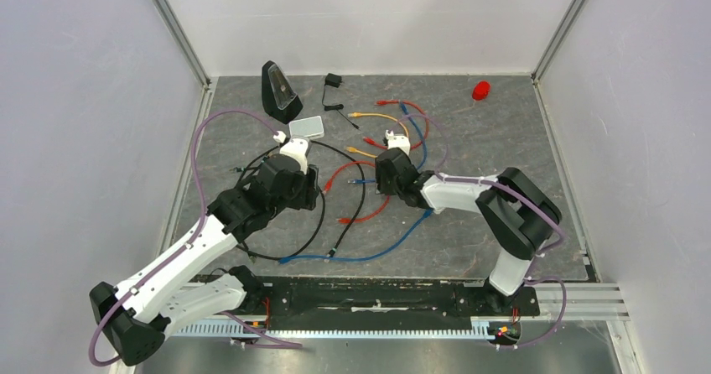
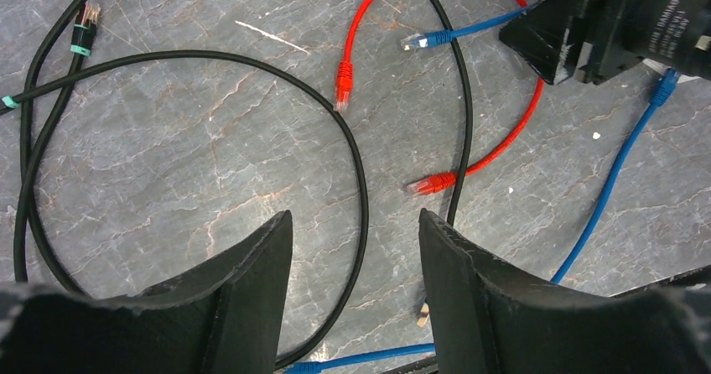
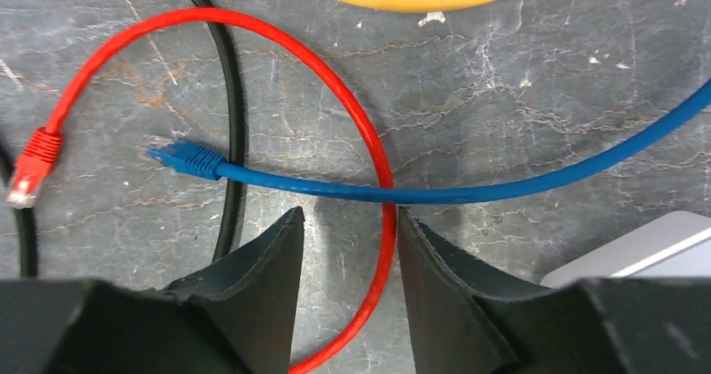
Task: Insert the plug into the switch port
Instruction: Pick up the connector from the center of the board.
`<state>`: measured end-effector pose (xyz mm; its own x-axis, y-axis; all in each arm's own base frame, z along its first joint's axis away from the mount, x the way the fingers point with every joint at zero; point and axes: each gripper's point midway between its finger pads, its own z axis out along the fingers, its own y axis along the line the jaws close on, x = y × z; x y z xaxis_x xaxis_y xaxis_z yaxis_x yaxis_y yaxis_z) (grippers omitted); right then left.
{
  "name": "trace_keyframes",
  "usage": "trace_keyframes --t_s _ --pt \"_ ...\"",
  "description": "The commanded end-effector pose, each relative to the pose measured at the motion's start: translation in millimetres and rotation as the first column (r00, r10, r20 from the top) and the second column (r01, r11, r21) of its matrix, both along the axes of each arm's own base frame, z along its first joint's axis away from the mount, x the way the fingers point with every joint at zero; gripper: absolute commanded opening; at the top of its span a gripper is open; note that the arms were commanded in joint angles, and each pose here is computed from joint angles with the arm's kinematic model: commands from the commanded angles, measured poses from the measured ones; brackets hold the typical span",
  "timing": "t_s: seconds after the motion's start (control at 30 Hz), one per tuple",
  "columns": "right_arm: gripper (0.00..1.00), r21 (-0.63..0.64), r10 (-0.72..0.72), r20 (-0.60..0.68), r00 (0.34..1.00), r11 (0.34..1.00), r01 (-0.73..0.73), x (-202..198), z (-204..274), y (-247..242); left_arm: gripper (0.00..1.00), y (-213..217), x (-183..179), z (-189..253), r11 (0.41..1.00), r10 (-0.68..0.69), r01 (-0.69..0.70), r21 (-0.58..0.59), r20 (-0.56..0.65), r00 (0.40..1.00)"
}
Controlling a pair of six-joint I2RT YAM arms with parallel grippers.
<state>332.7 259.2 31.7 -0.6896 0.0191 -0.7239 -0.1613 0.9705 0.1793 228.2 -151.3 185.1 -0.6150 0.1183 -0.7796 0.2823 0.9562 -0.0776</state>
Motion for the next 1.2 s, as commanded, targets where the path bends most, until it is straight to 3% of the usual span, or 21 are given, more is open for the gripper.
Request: trace_keyframes --t_s 0.0,0.07,0.23,0.27,0.37,0.67,0.93,1.07,1.17 --pt "0.45 -0.094 -0.068 -0.014 0.998 0.993 0.067 8 -7 -9 0.63 8 -2 1 0.999 -0.022 0.021 0.043 0.027 0.999" --pt "0.39 -0.112 -0.074 -0.007 0.997 0.991 0.073 8 -6 -12 0.63 9 -1 1 0.999 -0.019 0.018 0.050 0.029 0.999" --pt "0.03 -0.118 0.020 0.084 0.996 0.993 -0.010 27 22 -11 0.63 10 -1 -3 0.998 -0.016 0.015 0.066 0.015 1.000" --pt "0.00 -0.092 0.050 0.109 0.993 0.995 -0.040 31 32 -8 0.63 10 -1 -2 0.998 -0.016 0.015 0.065 0.016 1.000" --pt "0.00 -0.051 0.167 0.209 0.963 0.986 -0.160 42 72 2 0.63 10 -1 -4 0.998 -0.011 0.010 0.066 0.013 1.000" --pt "0.00 -0.211 0.421 0.375 0.826 0.906 -0.366 49 162 5 0.63 1 -3 -11 0.997 -0.050 0.052 0.064 -0.028 0.998" --pt "0.00 -0.270 0.604 0.466 0.646 0.793 -0.547 31 214 27 0.69 -17 1 -2 0.994 -0.105 0.105 0.012 -0.037 0.994" --pt "0.00 -0.317 0.733 0.430 0.527 0.670 -0.672 14 214 41 0.67 -16 10 10 0.996 -0.082 0.083 0.020 -0.049 0.995" --pt "0.00 -0.342 0.772 0.416 0.481 0.623 -0.703 9 213 43 0.66 -18 6 17 0.991 -0.133 0.133 0.016 -0.051 0.990"
